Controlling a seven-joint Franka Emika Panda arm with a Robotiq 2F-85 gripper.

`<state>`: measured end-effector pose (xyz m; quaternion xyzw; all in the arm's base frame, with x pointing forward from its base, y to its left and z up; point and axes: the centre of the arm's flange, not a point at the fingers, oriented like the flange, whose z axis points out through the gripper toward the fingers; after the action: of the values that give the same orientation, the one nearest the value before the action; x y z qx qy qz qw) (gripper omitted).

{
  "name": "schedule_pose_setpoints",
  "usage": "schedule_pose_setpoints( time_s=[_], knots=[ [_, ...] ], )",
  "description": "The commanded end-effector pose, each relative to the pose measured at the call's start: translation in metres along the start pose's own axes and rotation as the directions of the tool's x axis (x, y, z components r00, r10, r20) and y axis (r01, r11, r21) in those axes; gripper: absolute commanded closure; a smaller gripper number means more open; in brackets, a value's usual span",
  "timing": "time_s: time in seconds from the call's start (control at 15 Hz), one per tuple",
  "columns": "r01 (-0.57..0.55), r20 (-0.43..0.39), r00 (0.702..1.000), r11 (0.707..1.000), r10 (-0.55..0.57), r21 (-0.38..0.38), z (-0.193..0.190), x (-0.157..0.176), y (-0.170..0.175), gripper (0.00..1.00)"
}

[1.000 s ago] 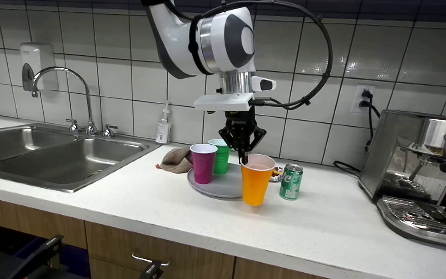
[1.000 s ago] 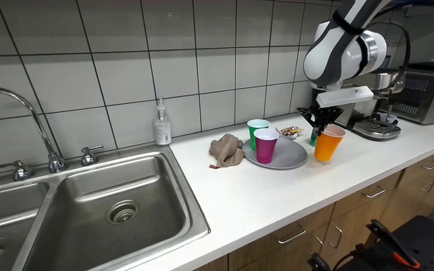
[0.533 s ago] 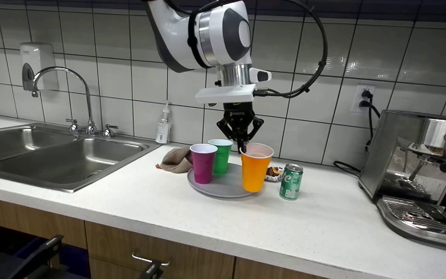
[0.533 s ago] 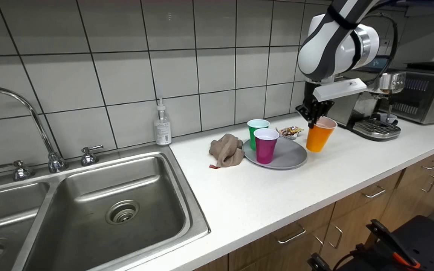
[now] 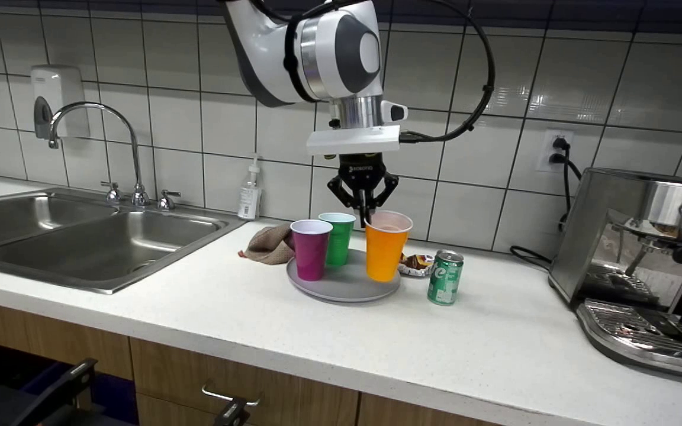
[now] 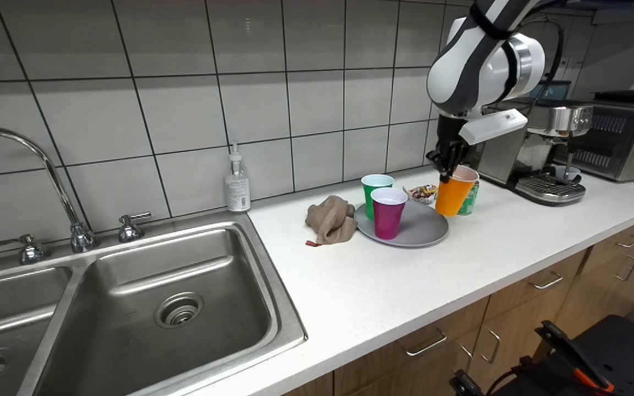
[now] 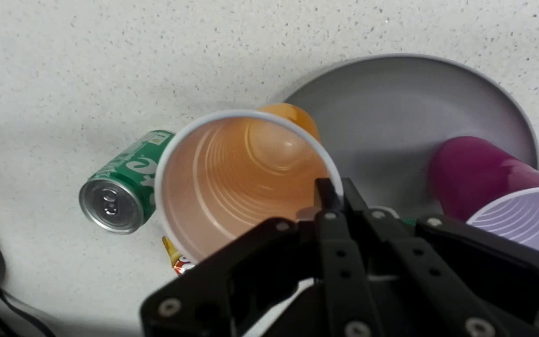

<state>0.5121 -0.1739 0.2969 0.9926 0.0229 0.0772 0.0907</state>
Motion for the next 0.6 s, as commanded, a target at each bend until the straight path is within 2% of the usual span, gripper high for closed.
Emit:
schedule_pose_setpoints(
  time_s=[0.0,0.2,0.53],
  knots=[
    [0.118,-0.04,0.992,0.993,-0.117,0.029,0.007,0.011,0.013,0.99],
    [0.213,-0.056,0.976,0.975,-0.209,0.062,0.012,0.016,0.018,0.99],
    [0.366,-0.094,0.929,0.926,-0.357,0.097,0.021,0.025,0.028,0.99]
  ],
)
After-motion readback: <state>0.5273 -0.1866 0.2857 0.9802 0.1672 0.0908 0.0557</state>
